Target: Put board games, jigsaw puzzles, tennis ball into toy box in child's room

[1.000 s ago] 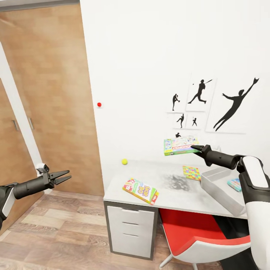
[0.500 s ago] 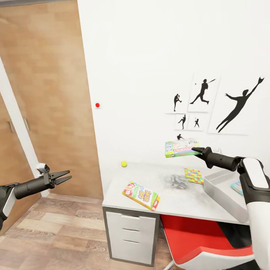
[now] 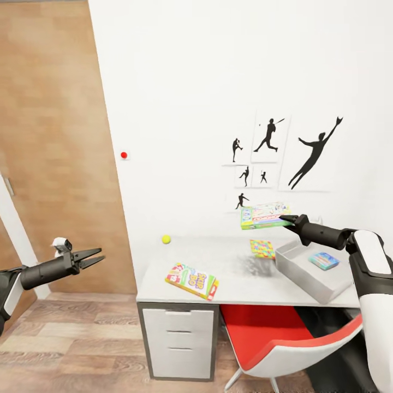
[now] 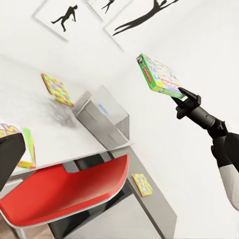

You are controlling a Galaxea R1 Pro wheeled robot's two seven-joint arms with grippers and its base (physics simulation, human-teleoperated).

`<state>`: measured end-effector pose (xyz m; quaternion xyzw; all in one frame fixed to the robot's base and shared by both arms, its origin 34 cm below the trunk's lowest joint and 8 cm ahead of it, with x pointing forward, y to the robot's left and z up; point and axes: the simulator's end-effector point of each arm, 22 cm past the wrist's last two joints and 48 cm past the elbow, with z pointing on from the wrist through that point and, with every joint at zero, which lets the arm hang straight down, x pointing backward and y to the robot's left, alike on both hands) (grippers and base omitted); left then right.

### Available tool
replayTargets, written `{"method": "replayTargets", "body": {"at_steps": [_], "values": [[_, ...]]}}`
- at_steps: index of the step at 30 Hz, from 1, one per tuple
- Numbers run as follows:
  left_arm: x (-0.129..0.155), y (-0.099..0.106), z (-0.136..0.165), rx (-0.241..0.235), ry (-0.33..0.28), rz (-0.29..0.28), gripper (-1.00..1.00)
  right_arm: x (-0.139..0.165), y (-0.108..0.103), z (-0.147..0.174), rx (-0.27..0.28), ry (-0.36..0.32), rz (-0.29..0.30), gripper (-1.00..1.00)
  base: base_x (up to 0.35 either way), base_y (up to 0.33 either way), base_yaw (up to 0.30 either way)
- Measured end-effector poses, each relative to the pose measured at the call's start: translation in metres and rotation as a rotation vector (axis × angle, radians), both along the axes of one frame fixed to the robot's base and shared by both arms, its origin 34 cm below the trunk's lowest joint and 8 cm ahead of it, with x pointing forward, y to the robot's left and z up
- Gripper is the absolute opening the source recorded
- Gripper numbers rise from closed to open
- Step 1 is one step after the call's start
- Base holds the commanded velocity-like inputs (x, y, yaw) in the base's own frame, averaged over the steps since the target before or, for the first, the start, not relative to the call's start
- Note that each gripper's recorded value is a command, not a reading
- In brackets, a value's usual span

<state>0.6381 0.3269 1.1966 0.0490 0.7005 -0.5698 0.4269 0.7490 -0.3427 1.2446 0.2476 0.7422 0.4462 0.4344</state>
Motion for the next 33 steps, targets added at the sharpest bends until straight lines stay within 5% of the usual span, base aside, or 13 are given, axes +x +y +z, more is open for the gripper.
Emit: {"method": "replayTargets", "body": {"at_steps": [33], "values": [[-0.004, 0.0, 0.011, 0.004, -0.024, -0.001, 1.0, 0.0, -0.006, -0.012, 0.005, 0.051, -0.047, -1.0, 0.053, 0.023, -0.246]]}}
